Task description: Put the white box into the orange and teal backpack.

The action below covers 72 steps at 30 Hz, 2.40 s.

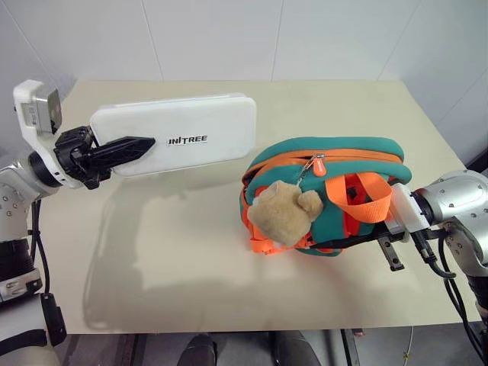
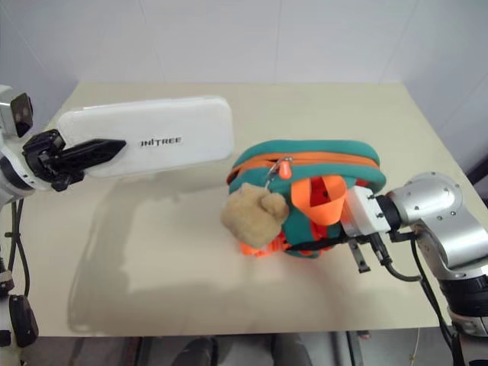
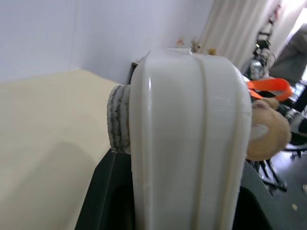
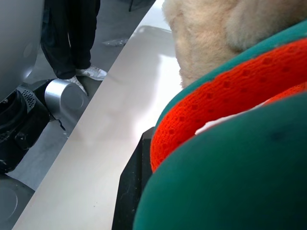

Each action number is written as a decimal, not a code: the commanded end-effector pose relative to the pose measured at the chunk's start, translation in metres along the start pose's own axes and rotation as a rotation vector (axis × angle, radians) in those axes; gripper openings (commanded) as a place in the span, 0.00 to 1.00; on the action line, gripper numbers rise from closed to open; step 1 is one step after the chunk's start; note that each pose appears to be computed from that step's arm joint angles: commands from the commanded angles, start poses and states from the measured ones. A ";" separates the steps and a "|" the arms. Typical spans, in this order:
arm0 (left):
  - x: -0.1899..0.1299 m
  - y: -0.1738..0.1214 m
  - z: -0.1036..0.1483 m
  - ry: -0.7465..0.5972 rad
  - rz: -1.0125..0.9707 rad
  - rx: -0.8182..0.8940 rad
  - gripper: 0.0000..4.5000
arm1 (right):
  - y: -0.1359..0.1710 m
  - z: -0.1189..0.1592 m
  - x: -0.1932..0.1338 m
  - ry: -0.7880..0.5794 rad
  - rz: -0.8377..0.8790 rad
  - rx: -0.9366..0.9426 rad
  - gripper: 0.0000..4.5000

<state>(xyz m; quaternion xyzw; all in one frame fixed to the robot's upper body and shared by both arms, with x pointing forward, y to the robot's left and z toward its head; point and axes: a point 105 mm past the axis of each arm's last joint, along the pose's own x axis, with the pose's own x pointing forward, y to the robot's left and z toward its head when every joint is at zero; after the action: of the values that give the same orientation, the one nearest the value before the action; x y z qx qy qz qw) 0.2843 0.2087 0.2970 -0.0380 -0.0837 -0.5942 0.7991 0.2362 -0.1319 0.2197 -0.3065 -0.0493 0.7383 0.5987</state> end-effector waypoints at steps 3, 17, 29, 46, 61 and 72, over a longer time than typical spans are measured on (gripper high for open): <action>-0.009 -0.023 0.029 -0.042 -0.033 0.174 0.28 | 0.003 0.005 -0.003 0.014 0.049 -0.033 0.11; -0.006 -0.025 0.004 0.042 -0.016 0.189 0.28 | -0.008 0.005 0.000 -0.007 0.045 -0.037 0.11; 0.022 -0.023 -0.019 0.177 -0.143 0.273 0.28 | -0.006 0.006 0.005 -0.019 0.047 -0.038 0.11; 0.078 -0.032 -0.023 0.242 -0.351 0.439 0.28 | -0.012 0.005 0.008 -0.019 0.047 -0.046 0.11; 0.162 -0.006 -0.066 0.272 -0.110 0.405 0.28 | -0.019 0.003 0.011 -0.023 0.041 -0.049 0.11; 0.185 0.004 -0.079 0.334 -0.014 0.240 0.28 | -0.022 0.003 0.015 -0.027 0.031 -0.054 0.11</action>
<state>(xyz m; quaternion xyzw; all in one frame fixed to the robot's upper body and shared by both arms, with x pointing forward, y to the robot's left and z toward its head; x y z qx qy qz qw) 0.3452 0.0265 0.2364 0.1440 -0.0009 -0.5956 0.7902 0.2570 -0.1156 0.2227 -0.3006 -0.0633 0.7398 0.5987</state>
